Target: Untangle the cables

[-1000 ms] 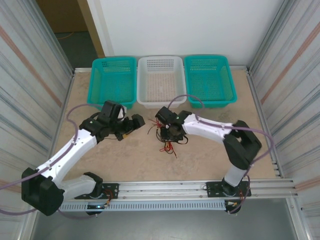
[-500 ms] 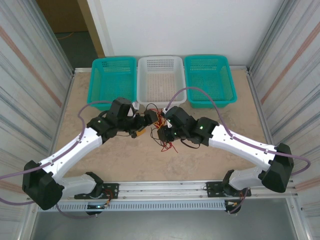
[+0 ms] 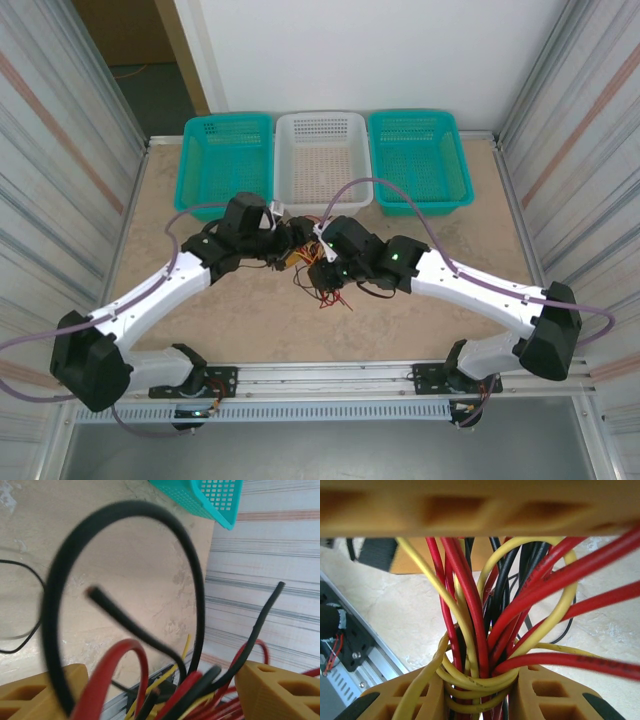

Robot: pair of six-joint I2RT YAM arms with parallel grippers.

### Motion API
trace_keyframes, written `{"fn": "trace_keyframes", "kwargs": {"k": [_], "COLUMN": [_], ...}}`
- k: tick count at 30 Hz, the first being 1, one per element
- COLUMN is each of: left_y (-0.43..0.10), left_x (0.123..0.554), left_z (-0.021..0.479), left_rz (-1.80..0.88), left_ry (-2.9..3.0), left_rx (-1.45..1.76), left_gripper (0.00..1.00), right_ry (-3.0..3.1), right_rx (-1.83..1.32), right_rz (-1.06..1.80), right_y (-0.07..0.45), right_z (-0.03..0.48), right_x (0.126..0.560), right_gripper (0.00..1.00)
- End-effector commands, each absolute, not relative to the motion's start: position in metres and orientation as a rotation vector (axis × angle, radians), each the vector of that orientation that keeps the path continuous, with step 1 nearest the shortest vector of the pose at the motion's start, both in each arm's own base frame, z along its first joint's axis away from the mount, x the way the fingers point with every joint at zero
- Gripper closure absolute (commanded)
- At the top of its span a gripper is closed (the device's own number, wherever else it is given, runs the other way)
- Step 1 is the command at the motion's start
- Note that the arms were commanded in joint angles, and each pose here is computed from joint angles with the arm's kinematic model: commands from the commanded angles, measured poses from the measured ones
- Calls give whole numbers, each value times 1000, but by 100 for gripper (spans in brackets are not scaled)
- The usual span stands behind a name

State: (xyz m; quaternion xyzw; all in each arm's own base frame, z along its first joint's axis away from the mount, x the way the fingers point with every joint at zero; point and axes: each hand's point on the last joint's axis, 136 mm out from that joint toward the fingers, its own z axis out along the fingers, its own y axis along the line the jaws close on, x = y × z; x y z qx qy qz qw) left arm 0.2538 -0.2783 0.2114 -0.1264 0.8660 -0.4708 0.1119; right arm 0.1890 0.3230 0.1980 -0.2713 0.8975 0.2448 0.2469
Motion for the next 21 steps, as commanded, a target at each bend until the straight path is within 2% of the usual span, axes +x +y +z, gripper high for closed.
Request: {"fn": "trace_keyframes", "kwargs": {"k": [1,5,8,14,16,19,21], "left_y": [-282,-283,-284,-294,-296,-286,-275], "left_x": [258,266,271,278,280,290,298], "left_z": [206,205,207,203,206,214,221], "left_rz": [-1424,-1420,-1436,-1519,-1598,-1689,-1700], "left_ry": [2549,2533,2494,2450,2412,2321,2274], "left_rx": [-417,-471,-483,-454,-434,-427,-418], "left_gripper": [26,45,53,78,86,100,100], "right_ry": [2340,2341,2362,2394,2388,2377,2377], "right_rx": [-821,-851,-871,-843,-808,-741,-669], "right_rz": [764,780,770,748,728,708,654], "right_y": [339,339,338,338,338,338,332], "right_z": [224,228,229,223,227,229,229], "right_x": [189,192,193,203,209,218,227], "right_gripper": [91,91,91,89,82,63,52]}}
